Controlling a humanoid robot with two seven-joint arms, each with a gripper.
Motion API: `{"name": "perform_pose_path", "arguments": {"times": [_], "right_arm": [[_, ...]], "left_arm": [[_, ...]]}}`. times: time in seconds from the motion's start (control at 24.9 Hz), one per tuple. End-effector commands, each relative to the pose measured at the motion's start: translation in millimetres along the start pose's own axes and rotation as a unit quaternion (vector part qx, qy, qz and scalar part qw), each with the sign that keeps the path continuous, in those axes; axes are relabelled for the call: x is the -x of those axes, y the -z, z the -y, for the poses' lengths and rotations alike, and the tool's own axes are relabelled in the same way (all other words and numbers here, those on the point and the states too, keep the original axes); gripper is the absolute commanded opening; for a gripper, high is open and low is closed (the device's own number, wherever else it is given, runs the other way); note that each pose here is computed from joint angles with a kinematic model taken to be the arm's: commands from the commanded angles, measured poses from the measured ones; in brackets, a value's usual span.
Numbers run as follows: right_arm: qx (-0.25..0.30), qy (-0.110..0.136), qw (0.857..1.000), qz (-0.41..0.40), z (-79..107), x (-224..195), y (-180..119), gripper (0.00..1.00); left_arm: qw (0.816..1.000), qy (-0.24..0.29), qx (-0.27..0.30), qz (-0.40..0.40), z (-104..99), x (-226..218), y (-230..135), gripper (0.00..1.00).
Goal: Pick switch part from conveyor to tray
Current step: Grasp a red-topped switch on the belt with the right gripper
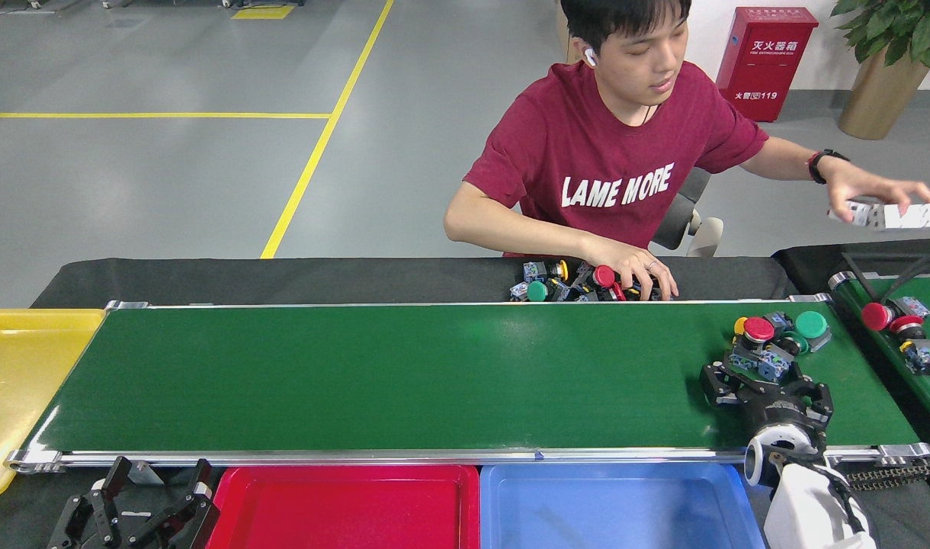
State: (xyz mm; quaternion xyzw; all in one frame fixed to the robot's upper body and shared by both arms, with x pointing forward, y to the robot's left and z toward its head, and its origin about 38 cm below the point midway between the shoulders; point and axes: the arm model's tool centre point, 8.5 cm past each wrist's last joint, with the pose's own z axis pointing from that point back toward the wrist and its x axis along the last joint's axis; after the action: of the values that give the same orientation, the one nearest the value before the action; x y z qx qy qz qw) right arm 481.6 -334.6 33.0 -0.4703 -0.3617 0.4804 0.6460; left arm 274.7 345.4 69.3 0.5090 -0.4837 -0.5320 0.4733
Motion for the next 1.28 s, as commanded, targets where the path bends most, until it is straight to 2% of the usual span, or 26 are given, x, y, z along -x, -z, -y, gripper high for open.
{"name": "perform_pose_path", "arguments": {"times": [0.0,0.04,0.08,0.12,0.2,0.24,0.32,0.44,0.52,0.6,0.72,0.76,0.84,0.92,1.04,1.16,1.24], "right_arm": [[0.012,-0.002,1.0,0.009,11.5,-7.7,3.5,0.84],[0.009,-0.01,1.0,0.017,9.7,-10.8,2.9,0.71],[0.005,-0.016,0.999,0.031,6.4,-14.5,2.4,0.53],[0.002,-0.015,0.999,0.052,4.5,-17.2,1.6,0.4],[0.002,0.005,0.995,0.096,6.1,-26.6,-0.2,0.25],[0.004,0.015,0.994,0.109,8.3,-29.1,-0.7,0.22],[0.016,0.018,0.993,0.12,16.6,-33.2,-1.8,0.21],[0.054,0.017,0.988,0.145,38.9,-37.5,-10.4,0.21],[0.071,0.019,0.984,0.164,43.3,-39.4,-22.3,0.21],[0.093,0.015,0.973,0.212,43.9,-49.1,-46.8,0.22],[0.129,0.005,0.947,0.295,46.9,-69.9,-91.3,0.25],[0.134,0.003,0.94,0.314,45.2,-77.3,-101.7,0.26],[0.125,0.007,0.917,0.378,29.9,-126.7,-132.2,0.26],[0.127,0.002,0.899,0.42,26.6,-154.9,-155.4,0.26],[0.11,-0.004,0.877,0.469,5.9,-182.1,-189.5,0.29],[0.085,-0.022,0.85,0.519,-18.3,-217.9,-221.4,0.3],[0.069,-0.026,0.843,0.533,-32.5,-226.3,-234.2,0.41]], "left_arm": [[1.0,0.009,-0.012,0.0,-8.2,3.4,4.5,1.0],[1.0,0.009,-0.011,0.001,-8.2,2.9,4.6,1.0],[1.0,0.008,-0.012,0.003,-8.4,1.4,6.0,1.0],[1.0,0.008,-0.012,0.004,-8.3,0.9,6.2,1.0],[1.0,0.008,-0.011,0.004,-7.4,0.9,5.2,1.0],[1.0,0.008,-0.012,0.004,-8.3,0.9,6.2,1.0],[1.0,0.008,-0.011,0.004,-7.4,0.9,5.2,1.0],[1.0,0.008,-0.008,0.004,-6.1,0.8,3.8,1.0],[1.0,0.007,-0.009,0.004,-6.3,0.8,3.3,1.0],[1.0,0.007,-0.007,0.004,-5.3,0.8,2.8,1.0],[1.0,0.007,-0.006,0.004,-4.9,0.8,2.3,1.0],[1.0,0.007,-0.006,0.004,-4.9,0.8,2.3,1.0],[1.0,0.007,-0.006,0.004,-4.9,0.8,2.3,1.0],[1.0,0.007,-0.006,0.004,-4.9,0.8,2.3,1.0],[1.0,0.007,-0.006,0.004,-4.9,0.8,2.3,1.0],[1.0,0.007,-0.007,0.004,-5.3,0.8,2.8,1.0],[1.0,0.007,-0.008,0.004,-5.8,0.8,3.3,1.0]]}}
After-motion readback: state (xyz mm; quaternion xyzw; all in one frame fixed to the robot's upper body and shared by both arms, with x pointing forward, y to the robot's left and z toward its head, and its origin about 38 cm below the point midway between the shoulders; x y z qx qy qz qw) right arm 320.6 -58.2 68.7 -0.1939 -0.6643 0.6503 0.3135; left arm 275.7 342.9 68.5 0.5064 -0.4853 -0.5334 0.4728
